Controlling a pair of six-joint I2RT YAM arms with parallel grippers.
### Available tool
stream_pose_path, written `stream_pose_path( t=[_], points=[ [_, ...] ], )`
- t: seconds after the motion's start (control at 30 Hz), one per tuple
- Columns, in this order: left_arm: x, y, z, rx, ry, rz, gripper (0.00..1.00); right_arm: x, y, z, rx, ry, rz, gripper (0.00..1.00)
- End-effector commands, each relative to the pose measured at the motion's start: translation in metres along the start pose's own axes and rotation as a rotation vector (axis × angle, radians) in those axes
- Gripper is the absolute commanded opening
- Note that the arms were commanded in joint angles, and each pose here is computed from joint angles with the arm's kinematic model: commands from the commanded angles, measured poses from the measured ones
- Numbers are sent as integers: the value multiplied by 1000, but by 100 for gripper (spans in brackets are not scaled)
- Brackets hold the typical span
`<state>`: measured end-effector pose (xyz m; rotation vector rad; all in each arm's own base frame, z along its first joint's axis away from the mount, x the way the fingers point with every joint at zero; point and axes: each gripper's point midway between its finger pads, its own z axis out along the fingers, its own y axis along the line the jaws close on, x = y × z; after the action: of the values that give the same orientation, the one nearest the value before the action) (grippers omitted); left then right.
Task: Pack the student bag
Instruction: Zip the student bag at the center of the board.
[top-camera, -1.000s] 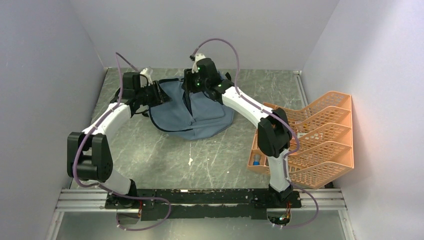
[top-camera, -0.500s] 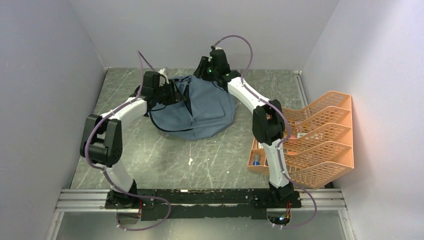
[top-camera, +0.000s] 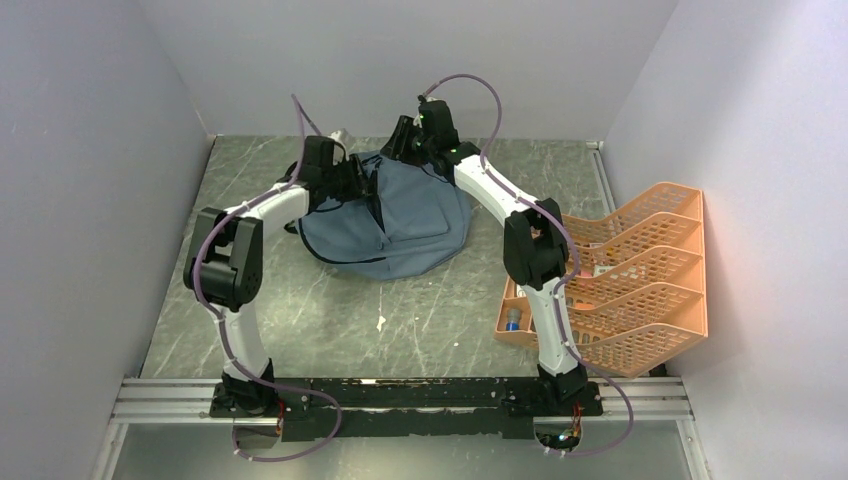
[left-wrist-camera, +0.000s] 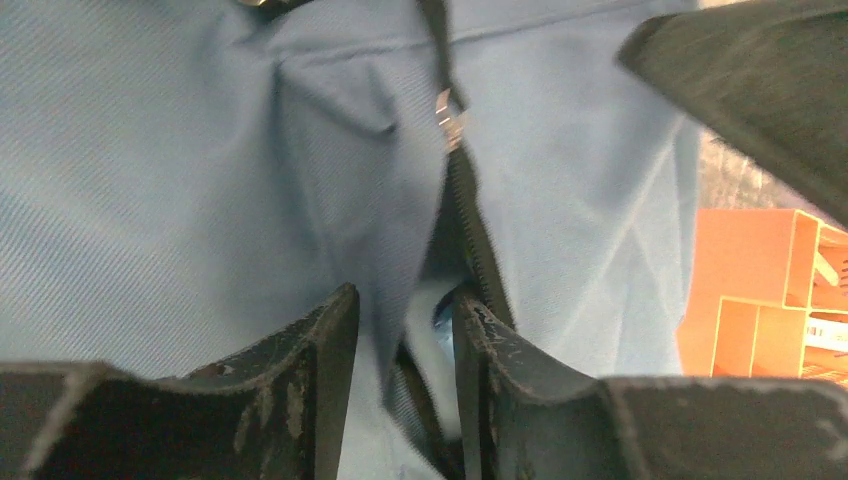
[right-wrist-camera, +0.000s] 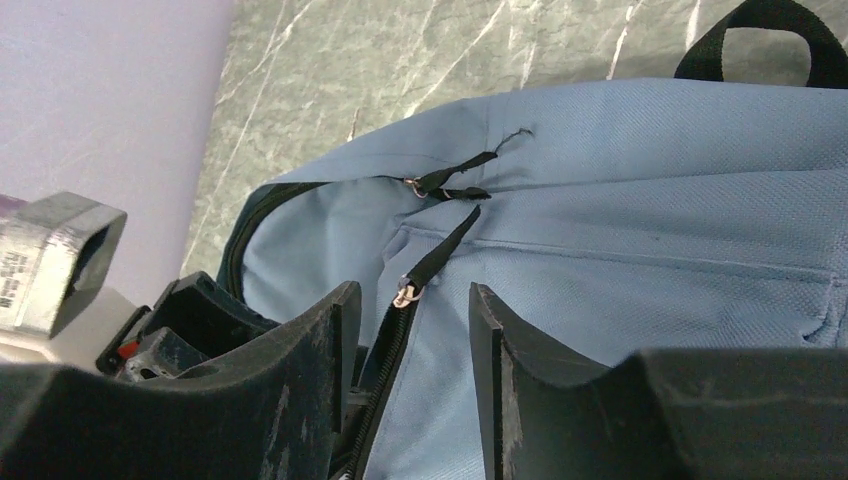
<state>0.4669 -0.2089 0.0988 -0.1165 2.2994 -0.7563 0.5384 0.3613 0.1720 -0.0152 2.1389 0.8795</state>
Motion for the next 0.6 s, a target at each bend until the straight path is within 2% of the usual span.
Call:
stream_pose_path(
  t=[0.0,0.2,0.33,0.57],
  points=[
    [-25,-34,9,69,-69,104,40,0,2,3,-21,2,13,47],
    [-5,-40,6,67,-30,162,19,3,-1,3,-13,7,12,48],
    [10,-38,-3,51,-31,188,9,5,-2,3,-13,16,16,48],
    [35,-43,-13,47,-26,206,5,12,-1,4,-21,52,17,48]
  ],
)
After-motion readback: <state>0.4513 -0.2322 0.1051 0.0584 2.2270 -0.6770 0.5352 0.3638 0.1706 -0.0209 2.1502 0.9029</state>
